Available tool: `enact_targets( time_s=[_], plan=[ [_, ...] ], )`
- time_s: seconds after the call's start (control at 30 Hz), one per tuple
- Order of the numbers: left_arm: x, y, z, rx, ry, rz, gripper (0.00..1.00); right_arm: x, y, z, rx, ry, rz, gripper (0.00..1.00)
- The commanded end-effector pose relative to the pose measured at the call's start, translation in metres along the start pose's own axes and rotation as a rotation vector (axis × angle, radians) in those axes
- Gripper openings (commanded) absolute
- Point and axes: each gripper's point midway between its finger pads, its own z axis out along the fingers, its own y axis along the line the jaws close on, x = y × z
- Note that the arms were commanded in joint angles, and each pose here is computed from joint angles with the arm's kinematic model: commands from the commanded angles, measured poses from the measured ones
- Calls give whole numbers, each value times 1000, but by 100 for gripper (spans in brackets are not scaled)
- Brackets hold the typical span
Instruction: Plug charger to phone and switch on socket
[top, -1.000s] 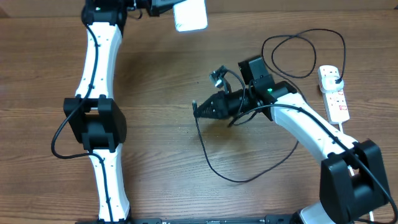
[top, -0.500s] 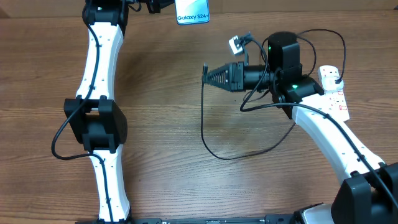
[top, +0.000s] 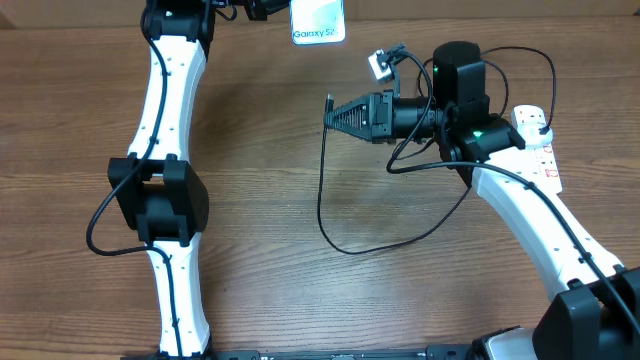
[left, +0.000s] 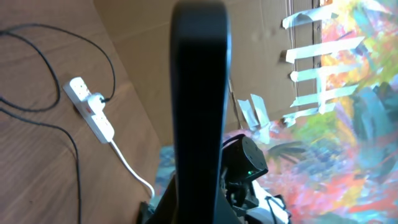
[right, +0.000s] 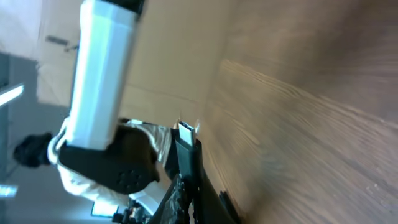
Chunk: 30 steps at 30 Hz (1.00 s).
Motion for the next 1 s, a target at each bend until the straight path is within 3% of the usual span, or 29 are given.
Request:
enact_targets(
  time_s=[0.0, 0.43, 0.67, 0.97],
  plan=[
    [13, -36, 18, 18, 49, 184, 4, -10, 10, -7, 76, -53, -94, 4],
    [28, -41, 54, 55, 113, 300, 4, -12, 11, -36, 566, -76, -170, 4],
    [31, -41, 59, 60, 123, 307, 4, -7, -5, -53, 698, -66, -165, 4],
    [31, -37, 59, 58, 124, 270, 4, -23, 3, -64, 730, -110, -233, 4]
  ],
)
